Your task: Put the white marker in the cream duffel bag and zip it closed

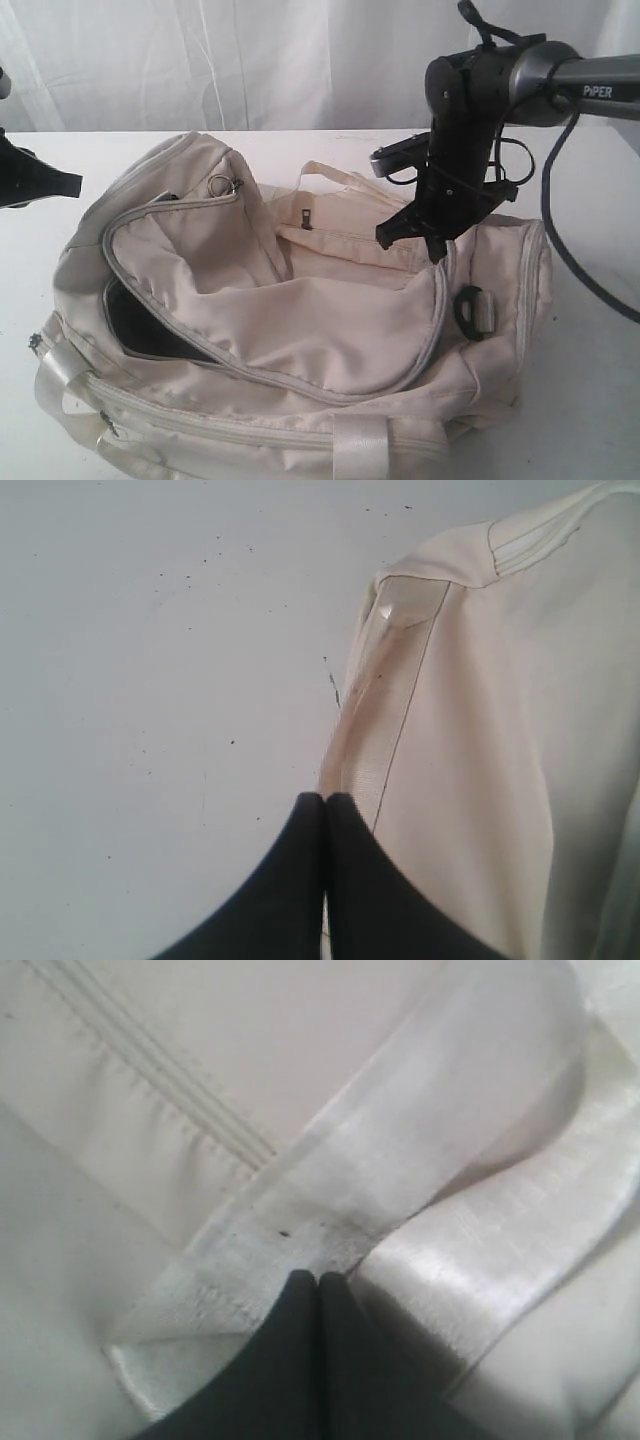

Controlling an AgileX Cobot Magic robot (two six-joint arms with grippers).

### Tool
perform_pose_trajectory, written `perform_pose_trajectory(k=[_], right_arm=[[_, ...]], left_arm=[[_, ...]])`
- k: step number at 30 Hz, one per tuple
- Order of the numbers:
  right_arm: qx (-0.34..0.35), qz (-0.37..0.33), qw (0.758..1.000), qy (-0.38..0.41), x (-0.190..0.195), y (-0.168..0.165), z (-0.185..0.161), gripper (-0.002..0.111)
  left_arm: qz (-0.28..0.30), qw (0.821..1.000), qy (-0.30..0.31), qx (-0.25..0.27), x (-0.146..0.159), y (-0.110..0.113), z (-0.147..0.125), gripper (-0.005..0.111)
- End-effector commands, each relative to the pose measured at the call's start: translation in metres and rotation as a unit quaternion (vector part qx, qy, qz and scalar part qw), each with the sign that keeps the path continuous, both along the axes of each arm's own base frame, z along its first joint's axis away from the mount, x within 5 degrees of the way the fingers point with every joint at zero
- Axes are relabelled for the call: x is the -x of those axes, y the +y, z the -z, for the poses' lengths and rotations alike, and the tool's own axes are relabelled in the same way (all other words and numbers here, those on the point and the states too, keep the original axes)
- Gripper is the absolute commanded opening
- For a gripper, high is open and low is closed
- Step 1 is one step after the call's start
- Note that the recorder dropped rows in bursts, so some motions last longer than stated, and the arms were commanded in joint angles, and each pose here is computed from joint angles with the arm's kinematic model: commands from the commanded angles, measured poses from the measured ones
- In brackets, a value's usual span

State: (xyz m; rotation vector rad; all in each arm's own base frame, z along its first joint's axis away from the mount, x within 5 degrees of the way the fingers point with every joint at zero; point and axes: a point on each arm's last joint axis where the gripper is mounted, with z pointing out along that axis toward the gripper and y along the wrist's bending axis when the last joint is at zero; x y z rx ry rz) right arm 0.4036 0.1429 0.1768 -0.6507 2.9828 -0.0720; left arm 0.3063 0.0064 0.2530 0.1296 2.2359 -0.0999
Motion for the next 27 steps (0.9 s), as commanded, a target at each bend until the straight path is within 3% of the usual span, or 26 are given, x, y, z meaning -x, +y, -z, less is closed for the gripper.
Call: perform_pose_trajectory(k=[1,6,8,12,15,19,23,27], right_arm=[[0.001,0.012,1.000,-0.018,-0.009,-0.013,0.006,0.000],[-0.014,0.024,0.998,-0.058,-0.027,-0.022,0.024,0.000],[-0.023,0.033,0.996,-0.085,-0.031,-0.026,0.015,0.000],[-0.038,0.101,0.987,-0.119,-0.018,-0.048,-0.050,0.000],[-0.004,0.141,0.989,-0.036,0.007,-0.080,-0.072,0.000],[-0.015,0.161,0.984,-0.069,0.017,-0.096,-0.104,0.003],[-0.045,0.170,0.980,-0.093,0.029,-0.095,-0.129,0.024],[-0.138,0.183,0.970,-0.077,0.036,-0.079,-0.140,0.052]], left_arm=[[0.004,1.000,0.002,0.004,0.000,-0.002,-0.001,0.000],[0.004,1.000,0.002,0.004,0.000,-0.002,-0.001,0.000],[0.003,1.000,0.001,0.003,0.000,-0.001,-0.001,0.000],[-0.020,1.000,-0.007,0.017,-0.001,0.000,-0.002,0.000],[-0.026,0.999,-0.002,0.030,-0.001,0.000,-0.002,0.000],[-0.018,0.999,0.010,0.035,0.000,-0.002,0.001,0.000],[-0.010,0.999,0.020,0.039,0.001,-0.004,0.003,0.000],[-0.004,0.999,0.028,0.043,0.002,-0.005,0.004,0.000]])
